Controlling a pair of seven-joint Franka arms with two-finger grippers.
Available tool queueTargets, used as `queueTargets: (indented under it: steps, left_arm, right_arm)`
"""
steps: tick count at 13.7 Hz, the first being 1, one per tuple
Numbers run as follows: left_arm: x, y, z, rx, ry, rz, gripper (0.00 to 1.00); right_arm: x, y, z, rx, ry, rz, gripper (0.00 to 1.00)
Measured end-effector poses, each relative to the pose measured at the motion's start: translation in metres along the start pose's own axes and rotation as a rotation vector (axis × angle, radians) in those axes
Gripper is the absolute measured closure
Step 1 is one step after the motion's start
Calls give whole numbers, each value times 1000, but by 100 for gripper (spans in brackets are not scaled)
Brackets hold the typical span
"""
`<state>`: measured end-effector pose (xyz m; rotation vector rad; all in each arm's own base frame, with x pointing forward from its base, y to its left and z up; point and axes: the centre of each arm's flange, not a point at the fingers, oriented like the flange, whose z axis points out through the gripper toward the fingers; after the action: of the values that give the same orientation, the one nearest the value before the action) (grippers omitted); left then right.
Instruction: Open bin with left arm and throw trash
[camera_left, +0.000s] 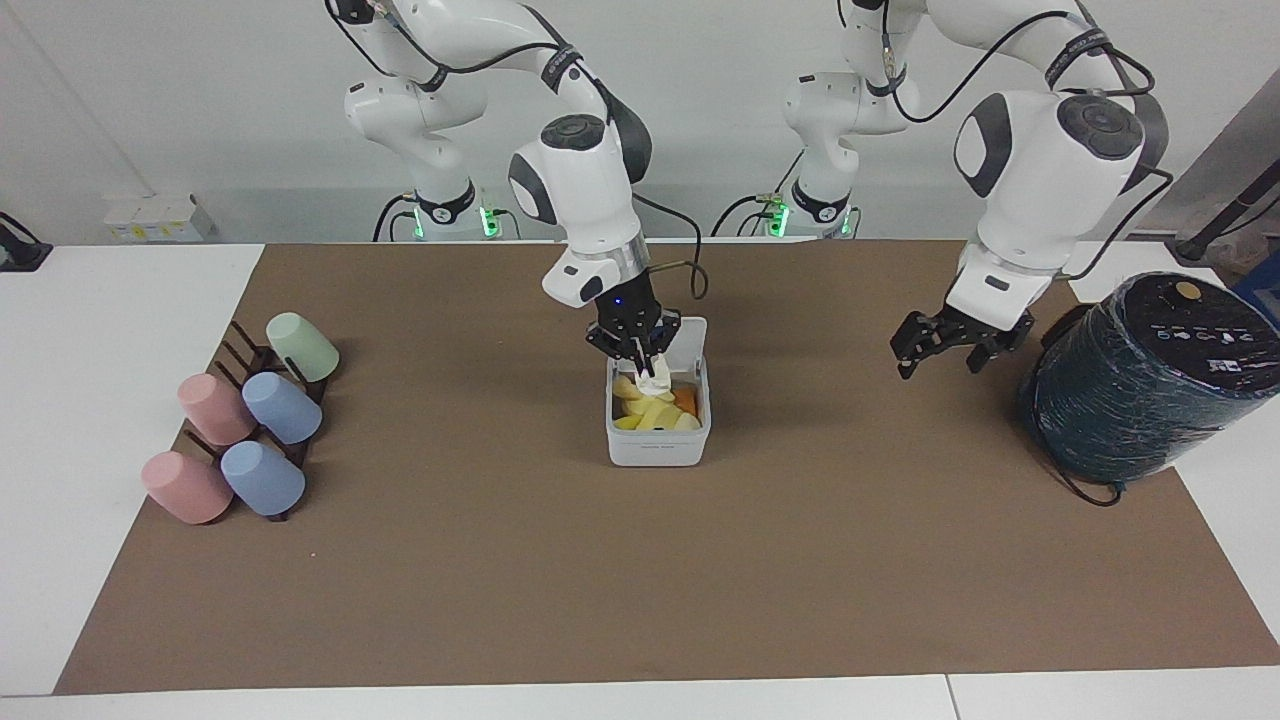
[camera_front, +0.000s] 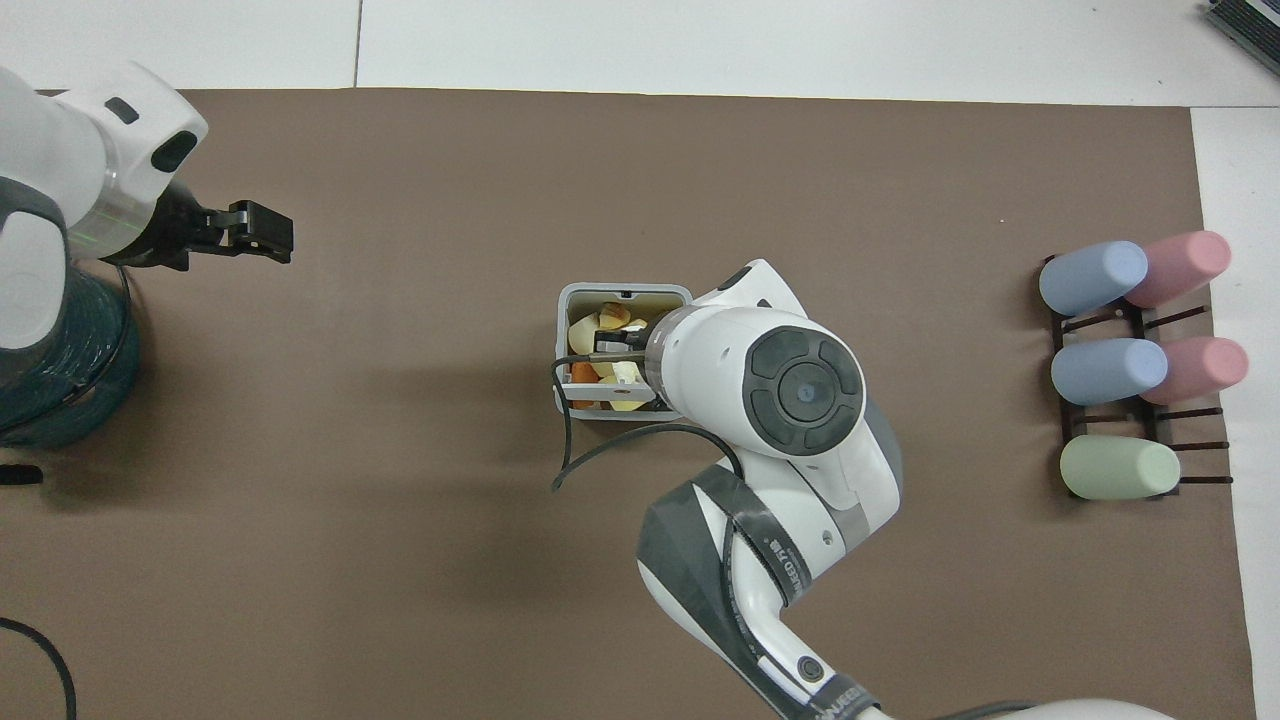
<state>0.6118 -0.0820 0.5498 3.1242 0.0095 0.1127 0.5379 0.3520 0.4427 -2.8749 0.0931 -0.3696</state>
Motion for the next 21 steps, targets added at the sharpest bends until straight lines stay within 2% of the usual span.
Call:
queueTargets:
  steps: [3,4,6,8,10,14,17,21]
  left_arm:
    - [-16,2,-35,-2,23,9,0]
    - [-20,3,-41,-2,25,11,0]
    - [-23,5,-43,-1,18,15,0]
    - [-25,7,-37,1,4,19,0]
    - [-26,7,-34,2,-2,20,0]
    - [-28,6,-38,2,-3,19,0]
    - [-32,5,-48,5,-18,18,0]
    - [-34,3,-65,6,-22,16,0]
  right_arm:
    - [10,3,-7,-1,23,2,36]
    - [15,6,-11,-4,35,4,26]
    - [34,28,-20,-20,65,30,1]
    - [55,63,-36,-52,89,77,0]
    - [65,92,-57,-100,72,99,0]
    - [58,136,-99,-164,71,111,0]
    - [52,158,-127,-220,21,80,0]
    - [64,179,-167,-265,-51,28,0]
